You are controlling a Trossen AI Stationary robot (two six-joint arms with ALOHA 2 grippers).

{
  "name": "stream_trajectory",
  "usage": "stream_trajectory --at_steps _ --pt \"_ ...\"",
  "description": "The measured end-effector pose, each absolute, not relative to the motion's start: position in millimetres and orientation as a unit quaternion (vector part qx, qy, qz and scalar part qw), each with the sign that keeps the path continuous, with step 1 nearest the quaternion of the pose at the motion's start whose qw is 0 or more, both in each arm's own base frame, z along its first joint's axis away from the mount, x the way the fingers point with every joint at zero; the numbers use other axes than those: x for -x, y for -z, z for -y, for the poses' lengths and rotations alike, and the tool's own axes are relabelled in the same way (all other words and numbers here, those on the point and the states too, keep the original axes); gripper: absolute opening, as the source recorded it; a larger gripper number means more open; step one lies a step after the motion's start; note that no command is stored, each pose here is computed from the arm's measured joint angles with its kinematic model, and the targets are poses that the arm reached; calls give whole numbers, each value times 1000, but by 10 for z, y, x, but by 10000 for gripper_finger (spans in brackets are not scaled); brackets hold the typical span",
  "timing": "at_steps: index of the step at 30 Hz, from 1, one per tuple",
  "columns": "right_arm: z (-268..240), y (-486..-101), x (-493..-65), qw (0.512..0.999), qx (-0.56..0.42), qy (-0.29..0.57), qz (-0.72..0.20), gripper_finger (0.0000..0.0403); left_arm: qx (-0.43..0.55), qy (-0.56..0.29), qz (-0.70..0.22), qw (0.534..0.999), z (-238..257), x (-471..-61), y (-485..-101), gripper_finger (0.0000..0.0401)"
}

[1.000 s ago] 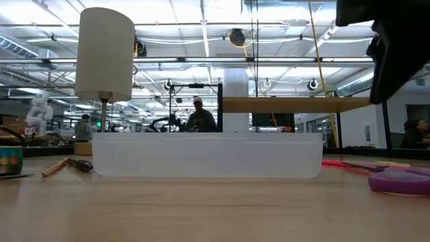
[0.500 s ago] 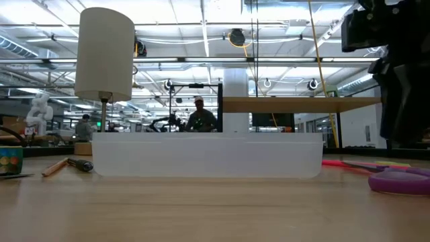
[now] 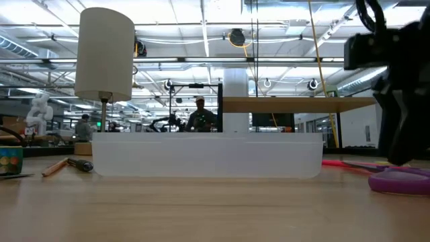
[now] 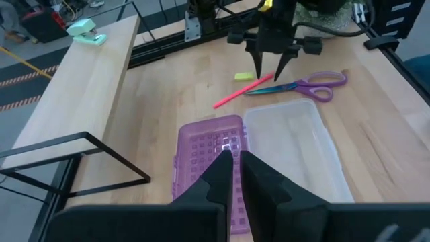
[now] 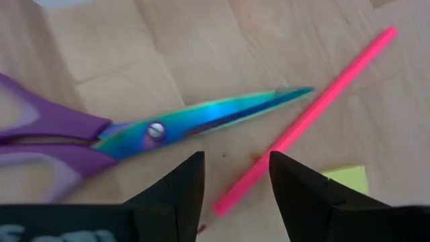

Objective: Pack school essentials
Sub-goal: Put the pink pencil into the violet plastic pencil case

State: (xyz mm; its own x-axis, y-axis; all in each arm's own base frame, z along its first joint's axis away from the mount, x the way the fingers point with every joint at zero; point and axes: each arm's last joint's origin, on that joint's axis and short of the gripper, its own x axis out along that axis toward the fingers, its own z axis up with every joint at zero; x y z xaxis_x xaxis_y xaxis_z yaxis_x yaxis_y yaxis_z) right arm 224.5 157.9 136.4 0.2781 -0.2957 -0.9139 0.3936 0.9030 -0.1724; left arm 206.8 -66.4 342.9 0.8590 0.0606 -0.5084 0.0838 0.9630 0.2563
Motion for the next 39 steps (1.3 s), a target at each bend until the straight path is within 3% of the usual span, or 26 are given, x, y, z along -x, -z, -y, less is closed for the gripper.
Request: stream_trajectory --at_steps 21,39 --pt "-1458 -1164 -2135 783 -116 263 -551 159 -140 7 -265 954 664 -2069 -3431 33" --pt "-1404 -1059 -2043 752 -186 314 -549 41 -139 7 -264 954 664 -2069 -3431 33"
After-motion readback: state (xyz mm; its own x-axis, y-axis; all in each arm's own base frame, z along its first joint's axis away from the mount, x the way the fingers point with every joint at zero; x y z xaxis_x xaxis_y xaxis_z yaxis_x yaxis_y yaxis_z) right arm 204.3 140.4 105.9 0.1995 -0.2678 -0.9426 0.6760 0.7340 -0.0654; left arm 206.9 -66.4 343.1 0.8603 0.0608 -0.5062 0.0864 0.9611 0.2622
